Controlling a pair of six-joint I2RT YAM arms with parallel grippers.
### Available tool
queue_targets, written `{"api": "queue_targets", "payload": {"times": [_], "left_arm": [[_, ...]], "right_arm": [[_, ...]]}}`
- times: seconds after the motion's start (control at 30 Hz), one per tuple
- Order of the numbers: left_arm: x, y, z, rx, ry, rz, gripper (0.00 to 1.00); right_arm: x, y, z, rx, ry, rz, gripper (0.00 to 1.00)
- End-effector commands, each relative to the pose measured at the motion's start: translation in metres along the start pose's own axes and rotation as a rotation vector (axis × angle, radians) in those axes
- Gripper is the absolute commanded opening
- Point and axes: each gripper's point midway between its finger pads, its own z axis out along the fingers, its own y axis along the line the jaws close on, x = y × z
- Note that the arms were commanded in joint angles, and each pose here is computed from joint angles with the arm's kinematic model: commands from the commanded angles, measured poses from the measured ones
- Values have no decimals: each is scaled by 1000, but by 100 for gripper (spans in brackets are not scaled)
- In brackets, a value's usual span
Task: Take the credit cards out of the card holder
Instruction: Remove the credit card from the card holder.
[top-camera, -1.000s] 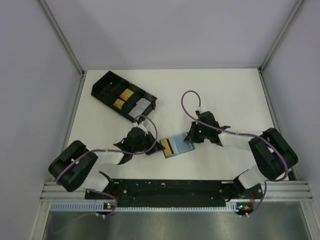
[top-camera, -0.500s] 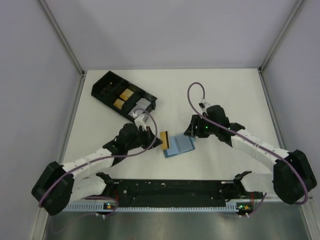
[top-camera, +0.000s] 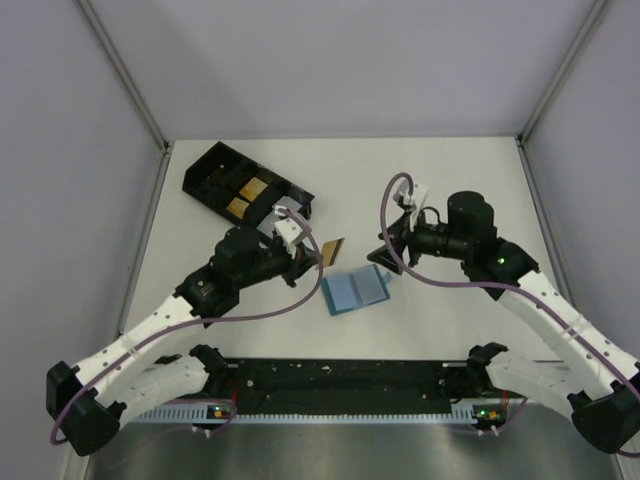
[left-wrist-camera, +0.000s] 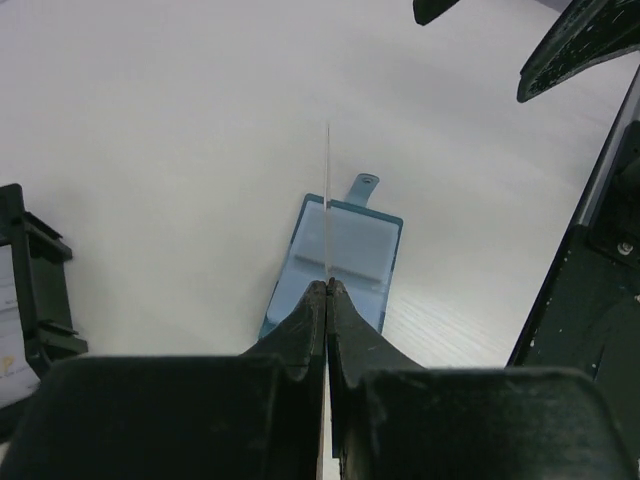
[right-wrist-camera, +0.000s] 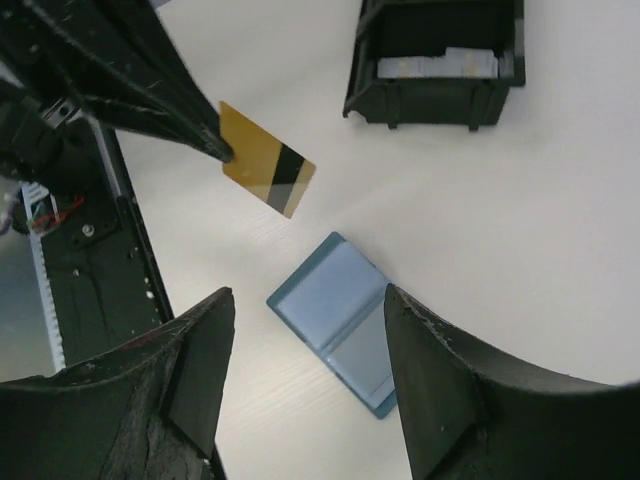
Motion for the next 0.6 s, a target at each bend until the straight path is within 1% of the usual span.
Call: {"api": "queue_targets", "payload": {"times": [0.0, 0.07, 0.2, 0.33, 0.57], "left_arm": [[-12, -10, -14, 66, 43, 221, 0], [-16, -17, -18, 95, 48, 256, 0], [-27, -28, -25, 145, 13, 326, 0], [-34, -36, -28, 188, -2, 365, 0], [-42, -42, -30, 227, 1, 391, 0]], "right_arm": [[-31, 36, -13, -209, -89, -408, 62], [-39, 45, -13, -255, -106, -469, 62], [-47, 57, -2, -330, -106, -563, 62], [-47, 65, 13, -382, -84, -610, 61], [-44, 77, 29, -453, -51, -653, 54]]}}
